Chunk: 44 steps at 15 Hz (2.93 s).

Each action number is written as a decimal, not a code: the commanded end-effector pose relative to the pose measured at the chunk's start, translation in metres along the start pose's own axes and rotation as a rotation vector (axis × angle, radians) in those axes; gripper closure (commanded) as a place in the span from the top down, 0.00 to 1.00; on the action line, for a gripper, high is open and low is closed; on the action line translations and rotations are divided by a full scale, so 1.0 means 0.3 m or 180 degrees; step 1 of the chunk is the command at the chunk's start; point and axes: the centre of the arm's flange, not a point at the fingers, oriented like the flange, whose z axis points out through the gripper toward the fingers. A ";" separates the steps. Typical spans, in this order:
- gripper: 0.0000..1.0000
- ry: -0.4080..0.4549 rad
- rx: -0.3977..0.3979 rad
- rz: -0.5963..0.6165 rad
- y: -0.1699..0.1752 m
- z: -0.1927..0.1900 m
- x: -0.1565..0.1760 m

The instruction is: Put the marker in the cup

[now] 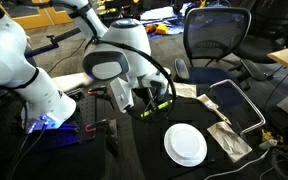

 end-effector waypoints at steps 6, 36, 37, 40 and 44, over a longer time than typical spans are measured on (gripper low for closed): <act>0.04 -0.0051 -0.0088 -0.0435 -0.156 -0.444 0.107; 0.04 -0.0938 -0.1857 -0.1815 -0.385 -0.566 0.128; 0.04 -0.0978 -0.1937 -0.1927 -0.401 -0.569 0.126; 0.04 -0.1078 -0.2156 -0.2291 -0.459 -0.575 0.129; 0.04 -0.1149 -0.2336 -0.2835 -0.531 -0.577 0.130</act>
